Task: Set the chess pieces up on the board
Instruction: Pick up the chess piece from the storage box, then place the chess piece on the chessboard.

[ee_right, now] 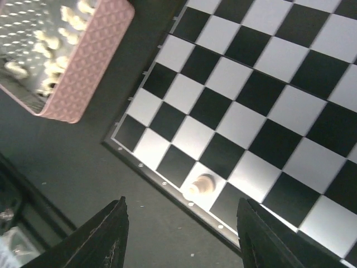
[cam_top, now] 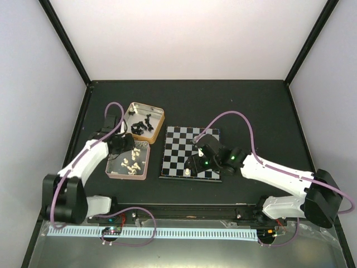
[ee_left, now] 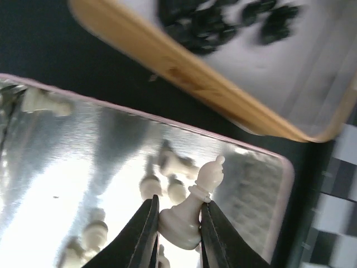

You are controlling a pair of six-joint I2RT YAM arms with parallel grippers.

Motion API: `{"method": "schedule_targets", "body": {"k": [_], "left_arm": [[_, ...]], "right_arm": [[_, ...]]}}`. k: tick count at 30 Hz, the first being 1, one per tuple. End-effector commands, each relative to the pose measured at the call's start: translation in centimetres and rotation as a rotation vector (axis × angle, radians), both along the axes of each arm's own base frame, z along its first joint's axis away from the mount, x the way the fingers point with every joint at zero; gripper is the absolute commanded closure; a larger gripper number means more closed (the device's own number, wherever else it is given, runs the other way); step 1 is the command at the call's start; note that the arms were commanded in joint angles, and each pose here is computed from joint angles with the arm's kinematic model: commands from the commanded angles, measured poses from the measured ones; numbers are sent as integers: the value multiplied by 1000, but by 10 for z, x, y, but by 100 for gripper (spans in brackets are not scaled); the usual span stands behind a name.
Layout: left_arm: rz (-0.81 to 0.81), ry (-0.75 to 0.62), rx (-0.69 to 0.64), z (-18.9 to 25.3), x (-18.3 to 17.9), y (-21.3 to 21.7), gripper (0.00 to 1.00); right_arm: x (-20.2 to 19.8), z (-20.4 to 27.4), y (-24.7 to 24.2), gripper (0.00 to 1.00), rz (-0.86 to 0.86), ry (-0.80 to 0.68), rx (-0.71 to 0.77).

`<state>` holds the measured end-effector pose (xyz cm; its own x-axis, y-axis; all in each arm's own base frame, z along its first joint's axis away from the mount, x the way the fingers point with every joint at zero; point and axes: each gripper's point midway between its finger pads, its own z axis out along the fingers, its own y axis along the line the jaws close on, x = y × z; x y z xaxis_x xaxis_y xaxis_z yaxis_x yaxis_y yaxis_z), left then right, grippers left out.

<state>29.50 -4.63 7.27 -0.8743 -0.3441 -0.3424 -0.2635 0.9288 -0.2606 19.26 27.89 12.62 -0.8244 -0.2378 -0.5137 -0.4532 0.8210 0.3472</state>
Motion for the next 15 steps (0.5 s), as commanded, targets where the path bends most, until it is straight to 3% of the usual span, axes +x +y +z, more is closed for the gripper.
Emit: {"method": "schedule_targets", "body": {"k": [1,8,12,15], "left_arm": [[-128,-113,-177,45,-12,-42,94],[-484,-365,-474,128,-30,-133,93],[-640,-449,-500,151,-39,-168,95],[-716,-487,-503,158,-43,-186,95]], "right_arm": [[-2,38,24,45,82,10,171],[3,91,41,37,147,61,426],[14,122,48,34,137,60,518],[30,135,46,34,91,34,501]]}}
